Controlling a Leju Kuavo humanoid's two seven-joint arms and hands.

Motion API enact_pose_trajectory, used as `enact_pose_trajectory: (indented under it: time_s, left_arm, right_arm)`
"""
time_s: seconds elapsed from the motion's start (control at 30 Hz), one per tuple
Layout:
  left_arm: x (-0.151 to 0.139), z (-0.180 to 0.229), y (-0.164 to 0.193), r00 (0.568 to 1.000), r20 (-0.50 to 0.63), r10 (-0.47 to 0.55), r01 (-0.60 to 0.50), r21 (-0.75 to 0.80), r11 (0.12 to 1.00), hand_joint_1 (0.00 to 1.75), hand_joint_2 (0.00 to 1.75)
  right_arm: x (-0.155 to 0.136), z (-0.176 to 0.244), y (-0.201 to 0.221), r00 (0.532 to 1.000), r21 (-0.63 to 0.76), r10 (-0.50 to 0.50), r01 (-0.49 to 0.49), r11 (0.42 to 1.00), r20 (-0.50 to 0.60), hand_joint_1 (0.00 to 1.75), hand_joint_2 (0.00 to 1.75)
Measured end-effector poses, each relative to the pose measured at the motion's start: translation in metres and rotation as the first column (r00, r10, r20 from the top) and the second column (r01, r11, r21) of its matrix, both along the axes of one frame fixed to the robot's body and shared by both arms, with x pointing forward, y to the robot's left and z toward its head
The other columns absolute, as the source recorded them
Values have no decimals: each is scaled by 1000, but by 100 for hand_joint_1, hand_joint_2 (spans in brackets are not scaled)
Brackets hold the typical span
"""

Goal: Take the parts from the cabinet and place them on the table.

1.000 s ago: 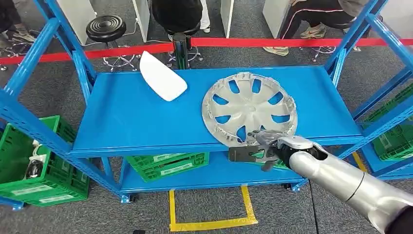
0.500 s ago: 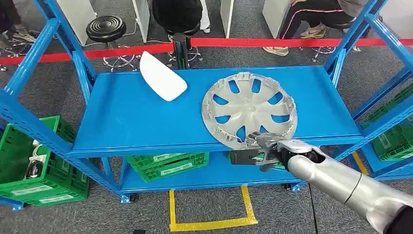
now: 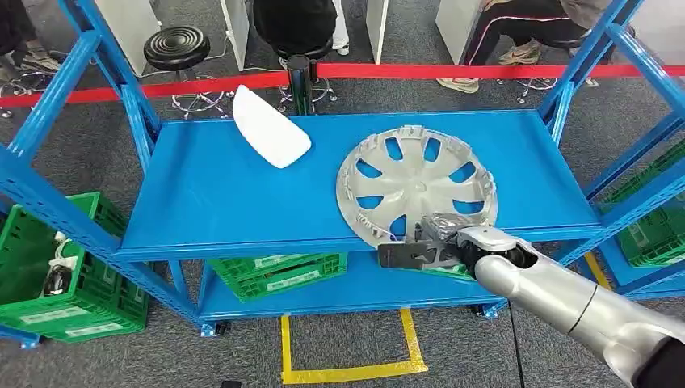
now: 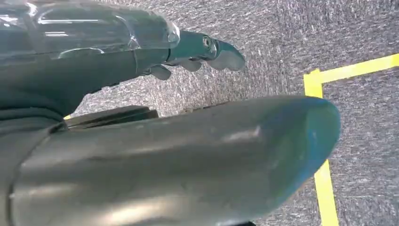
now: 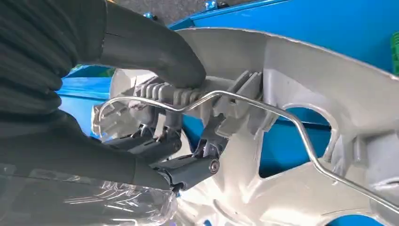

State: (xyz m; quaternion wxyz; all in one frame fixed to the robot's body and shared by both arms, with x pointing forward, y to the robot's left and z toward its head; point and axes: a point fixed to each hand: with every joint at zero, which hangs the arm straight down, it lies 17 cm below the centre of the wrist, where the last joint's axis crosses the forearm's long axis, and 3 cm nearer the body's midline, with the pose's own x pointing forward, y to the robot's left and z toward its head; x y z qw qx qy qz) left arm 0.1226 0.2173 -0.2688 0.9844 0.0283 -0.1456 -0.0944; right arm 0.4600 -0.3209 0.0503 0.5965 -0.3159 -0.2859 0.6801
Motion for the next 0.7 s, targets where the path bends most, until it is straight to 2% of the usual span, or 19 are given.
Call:
enact_pose_trajectory:
  time_s: [0.7]
  left_arm:
    - [1,0,0,1000,3,1,-1,-1,1000,0,0]
  right_arm:
    - [2,0,8,1000,8,17,-17,1000,11,175,175]
